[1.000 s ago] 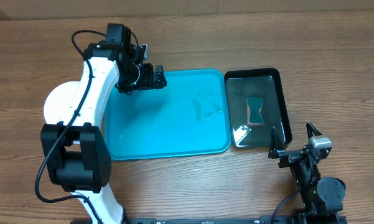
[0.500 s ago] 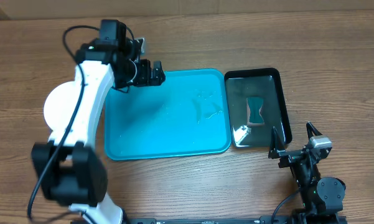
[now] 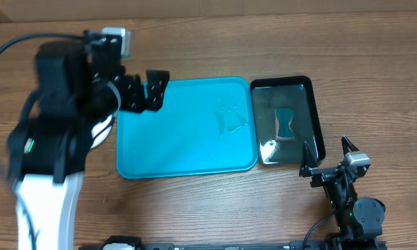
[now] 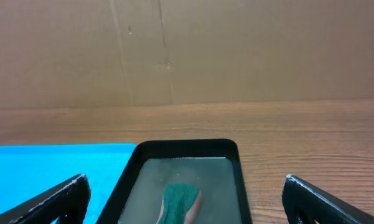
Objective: Clean dirty plates on tray and stack at the side
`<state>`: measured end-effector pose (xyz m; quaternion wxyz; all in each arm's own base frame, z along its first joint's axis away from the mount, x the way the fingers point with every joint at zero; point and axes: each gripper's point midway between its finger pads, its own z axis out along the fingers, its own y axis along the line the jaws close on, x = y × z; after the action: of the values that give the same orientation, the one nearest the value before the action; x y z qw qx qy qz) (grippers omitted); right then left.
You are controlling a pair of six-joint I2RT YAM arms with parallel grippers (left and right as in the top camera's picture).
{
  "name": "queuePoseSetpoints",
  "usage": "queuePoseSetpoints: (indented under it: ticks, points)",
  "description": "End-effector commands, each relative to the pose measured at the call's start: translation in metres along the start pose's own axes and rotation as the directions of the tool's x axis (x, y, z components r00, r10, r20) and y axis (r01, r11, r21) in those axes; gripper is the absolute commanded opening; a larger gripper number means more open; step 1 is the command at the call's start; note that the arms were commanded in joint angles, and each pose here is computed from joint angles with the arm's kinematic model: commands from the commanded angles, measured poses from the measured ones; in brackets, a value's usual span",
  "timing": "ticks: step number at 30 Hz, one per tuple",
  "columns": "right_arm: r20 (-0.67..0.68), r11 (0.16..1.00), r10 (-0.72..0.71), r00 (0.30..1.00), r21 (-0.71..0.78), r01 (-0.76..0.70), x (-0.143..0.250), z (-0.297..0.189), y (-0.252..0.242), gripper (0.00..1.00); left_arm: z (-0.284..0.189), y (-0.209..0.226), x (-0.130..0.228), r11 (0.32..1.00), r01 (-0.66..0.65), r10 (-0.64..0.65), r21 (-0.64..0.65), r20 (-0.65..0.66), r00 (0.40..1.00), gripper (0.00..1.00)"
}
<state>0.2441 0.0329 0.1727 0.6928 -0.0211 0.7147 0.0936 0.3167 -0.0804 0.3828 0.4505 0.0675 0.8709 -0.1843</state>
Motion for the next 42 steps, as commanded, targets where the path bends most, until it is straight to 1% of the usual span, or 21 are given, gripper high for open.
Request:
queuePoseSetpoints:
  ticks: [1,6,10,14,18,22,29,32,35,37,39,40,42]
  points:
    - [0.006,1.000,-0.004,1.000,0.011,0.004,0.001,0.000,-0.003,1.00,-0.044,-0.017,-0.005,0.998,-0.055,0.053,0.013,0.097,0.994,1.00]
    - [0.006,1.000,-0.004,1.000,0.011,0.004,0.001,0.000,-0.003,1.00,-0.109,-0.038,-0.001,0.994,-0.104,0.098,0.014,0.244,0.965,1.00]
    - [0.006,1.000,-0.004,1.000,0.011,0.004,0.001,0.000,-0.003,1.00,-0.157,-0.050,0.005,0.991,-0.134,0.128,-0.006,0.357,0.925,1.00]
    - [0.006,1.000,-0.004,1.000,0.011,0.004,0.001,0.000,-0.003,1.00,-0.192,-0.060,0.015,0.987,-0.162,0.153,-0.016,0.440,0.885,1.00]
    - [0.006,1.000,-0.004,1.000,0.011,0.004,0.001,0.000,-0.003,1.00,-0.210,-0.065,0.034,0.984,-0.177,0.166,-0.023,0.483,0.860,1.00]
    - [0.006,1.000,-0.004,1.000,0.011,0.004,0.001,0.000,-0.003,1.00,-0.199,-0.057,0.065,0.986,-0.161,0.158,-0.033,0.462,0.873,1.00]
    - [0.006,1.000,-0.004,1.000,0.011,0.004,0.001,0.000,-0.003,1.00,-0.141,-0.018,0.140,0.992,-0.089,0.116,-0.093,0.350,0.930,1.00]
    - [0.006,1.000,-0.004,1.000,0.011,0.004,0.001,0.000,-0.003,1.00,-0.123,-0.008,0.158,0.991,-0.093,0.123,-0.098,0.370,0.921,1.00]
    - [0.006,1.000,-0.004,1.000,0.011,0.004,0.001,0.000,-0.003,1.00,-0.112,-0.003,0.159,0.988,-0.119,0.153,-0.102,0.456,0.877,1.00]
    - [0.006,1.000,-0.004,1.000,0.011,0.004,0.001,0.000,-0.003,1.00,-0.108,-0.002,0.152,0.983,-0.147,0.183,-0.109,0.534,0.825,1.00]
    - [0.006,1.000,-0.004,1.000,0.011,0.004,0.001,0.000,-0.003,1.00,-0.102,0.000,0.139,0.980,-0.164,0.200,-0.115,0.585,0.786,1.00]
    - [0.006,1.000,-0.004,1.000,0.011,0.004,0.001,0.000,-0.003,1.00,-0.101,-0.001,0.132,0.977,-0.175,0.210,-0.118,0.618,0.757,1.00]
    - [0.006,1.000,-0.004,1.000,0.011,0.004,0.001,0.000,-0.003,1.00,-0.105,-0.003,0.115,0.969,-0.207,0.241,-0.135,0.701,0.672,1.00]
